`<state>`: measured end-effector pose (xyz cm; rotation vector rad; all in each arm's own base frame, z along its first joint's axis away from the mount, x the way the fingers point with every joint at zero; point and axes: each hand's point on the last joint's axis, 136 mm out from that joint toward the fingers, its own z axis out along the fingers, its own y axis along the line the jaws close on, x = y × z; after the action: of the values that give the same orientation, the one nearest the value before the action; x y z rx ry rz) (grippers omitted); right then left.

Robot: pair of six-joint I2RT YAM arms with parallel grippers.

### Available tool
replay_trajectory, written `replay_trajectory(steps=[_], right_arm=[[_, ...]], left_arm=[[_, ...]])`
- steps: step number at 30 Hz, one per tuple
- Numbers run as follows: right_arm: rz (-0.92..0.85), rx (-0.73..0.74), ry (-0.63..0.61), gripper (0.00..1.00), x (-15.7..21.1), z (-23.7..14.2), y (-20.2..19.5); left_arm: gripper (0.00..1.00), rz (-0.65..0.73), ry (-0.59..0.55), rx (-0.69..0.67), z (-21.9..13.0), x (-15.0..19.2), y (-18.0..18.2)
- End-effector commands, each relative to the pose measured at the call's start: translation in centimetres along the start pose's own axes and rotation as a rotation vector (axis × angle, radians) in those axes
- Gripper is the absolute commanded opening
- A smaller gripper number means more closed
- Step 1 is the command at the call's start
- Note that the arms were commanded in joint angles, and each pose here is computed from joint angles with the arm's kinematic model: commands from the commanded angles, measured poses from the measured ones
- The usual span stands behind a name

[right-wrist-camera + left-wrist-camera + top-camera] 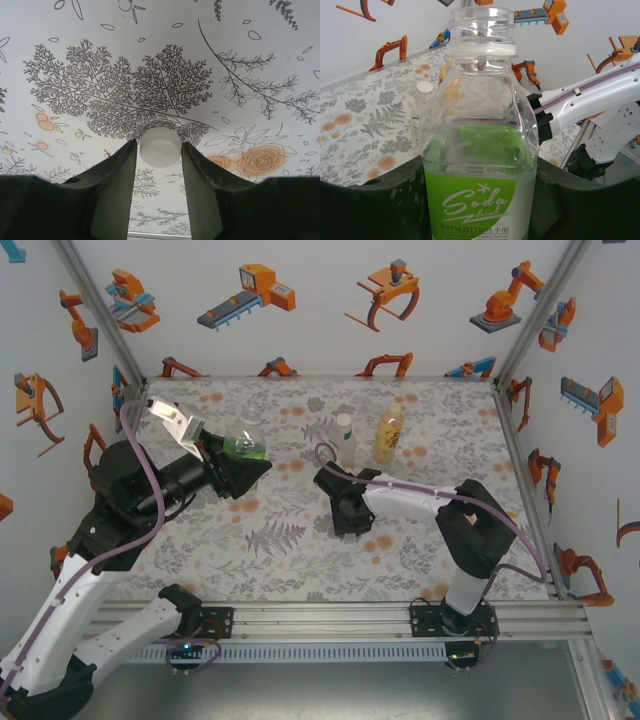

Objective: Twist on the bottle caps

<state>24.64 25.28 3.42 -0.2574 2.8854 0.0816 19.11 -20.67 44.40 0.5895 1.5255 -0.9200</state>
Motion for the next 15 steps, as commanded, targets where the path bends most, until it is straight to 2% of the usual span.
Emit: replay_trajectory(steps=[1, 15], right_arm=[[0.010, -0.007, 0.013, 0.41, 0.70, -0.07, 0.02], [0.025, -0.018, 0.010, 0.41, 0.99, -0.11, -0.05]], left_arm=[[0.00, -0.007, -0.021, 0.010, -0.23, -0.53, -0.31], [0.00, -0.013, -0.018, 0.010, -0.10, -0.41, -0.24]])
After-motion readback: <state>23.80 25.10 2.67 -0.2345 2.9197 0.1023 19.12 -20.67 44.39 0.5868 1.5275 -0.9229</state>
